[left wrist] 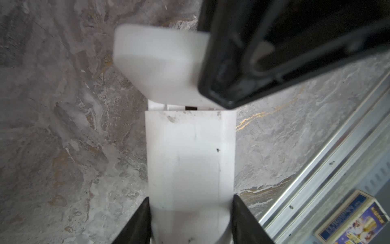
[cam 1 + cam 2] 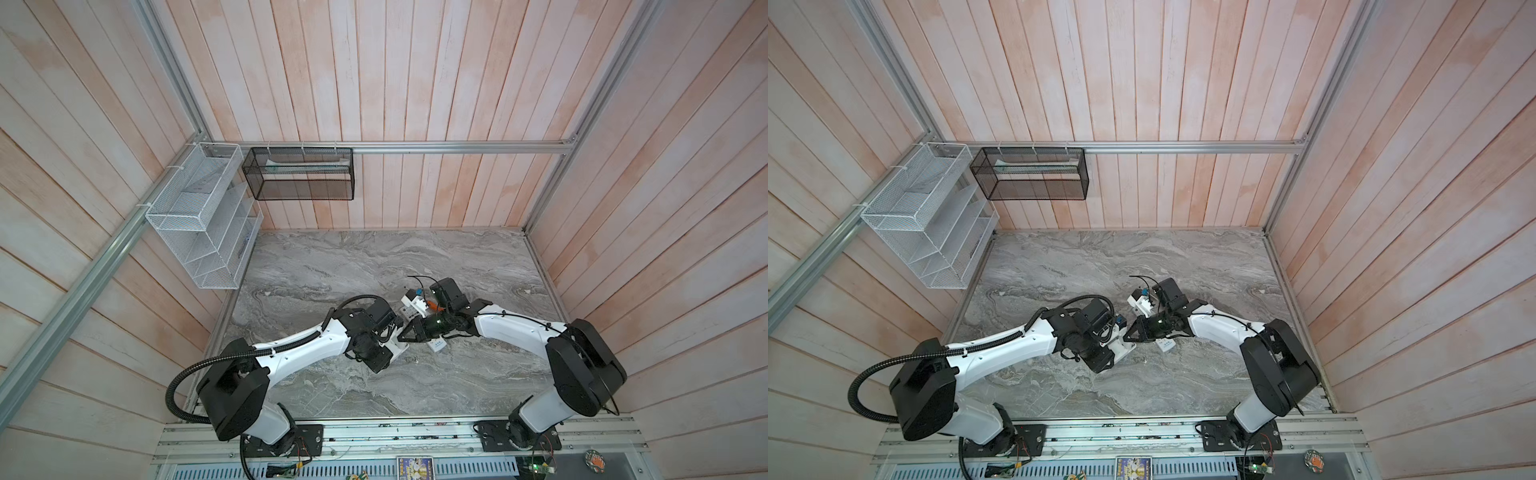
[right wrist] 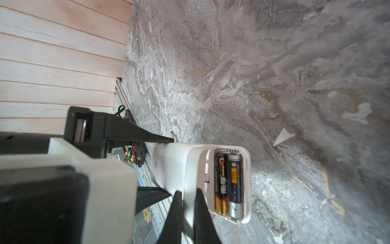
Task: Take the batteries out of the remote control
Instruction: 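Pull the battery cover off the remote with the right gripper, then lower the battery cover onto the table and open the right gripper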
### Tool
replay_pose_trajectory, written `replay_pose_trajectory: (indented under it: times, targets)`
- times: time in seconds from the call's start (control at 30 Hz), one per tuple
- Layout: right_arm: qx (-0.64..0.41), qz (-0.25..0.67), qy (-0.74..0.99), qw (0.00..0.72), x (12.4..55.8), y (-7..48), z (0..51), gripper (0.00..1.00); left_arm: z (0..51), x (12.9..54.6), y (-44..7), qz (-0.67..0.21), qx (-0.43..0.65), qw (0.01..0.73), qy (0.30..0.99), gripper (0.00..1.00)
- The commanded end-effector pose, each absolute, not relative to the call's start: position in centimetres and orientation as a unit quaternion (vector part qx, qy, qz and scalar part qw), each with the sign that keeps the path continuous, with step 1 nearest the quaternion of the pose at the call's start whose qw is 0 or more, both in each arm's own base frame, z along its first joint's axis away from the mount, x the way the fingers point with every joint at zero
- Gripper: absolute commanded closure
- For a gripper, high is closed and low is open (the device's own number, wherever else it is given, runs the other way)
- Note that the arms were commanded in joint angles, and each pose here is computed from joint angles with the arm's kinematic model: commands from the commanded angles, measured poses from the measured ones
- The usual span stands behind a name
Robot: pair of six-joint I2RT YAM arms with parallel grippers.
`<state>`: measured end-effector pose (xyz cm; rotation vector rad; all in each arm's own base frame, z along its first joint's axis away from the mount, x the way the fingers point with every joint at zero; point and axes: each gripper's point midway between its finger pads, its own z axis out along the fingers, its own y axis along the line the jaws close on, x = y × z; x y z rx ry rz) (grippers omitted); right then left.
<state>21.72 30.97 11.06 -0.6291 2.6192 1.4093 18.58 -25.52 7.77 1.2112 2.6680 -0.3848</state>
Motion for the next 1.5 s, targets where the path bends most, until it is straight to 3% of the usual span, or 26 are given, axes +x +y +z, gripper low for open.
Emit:
replay_pose_trajectory:
  times: [0.0, 0.33, 0.7, 0.93, 1.47]
  targets:
    - [-0.202, 0.462, 0.86, 0.083, 23.1, 30.3, 12.8, 0.94, 8.2, 18.4, -25.2, -0.131, 0.41, 0.096, 0.898, 0.64]
    - [-0.176, 0.502, 0.838, 0.122, 25.4, 30.0, 16.0, 0.94, 8.4, 18.4, -25.1, -0.131, 0.408, 0.103, 0.897, 0.64]
    - [-0.153, 0.527, 0.827, 0.124, 30.8, 33.5, 14.8, 0.94, 8.7, 18.4, -25.0, -0.134, 0.406, 0.109, 0.897, 0.64]
    - [-0.147, 0.54, 0.823, 0.099, 33.6, 35.9, 11.8, 0.94, 9.1, 18.4, -24.9, -0.135, 0.405, 0.12, 0.896, 0.64]
    - [-0.136, 0.515, 0.845, 0.057, 35.4, 37.8, 5.3, 0.91, 9.5, 18.5, -24.8, -0.137, 0.404, 0.129, 0.895, 0.64]
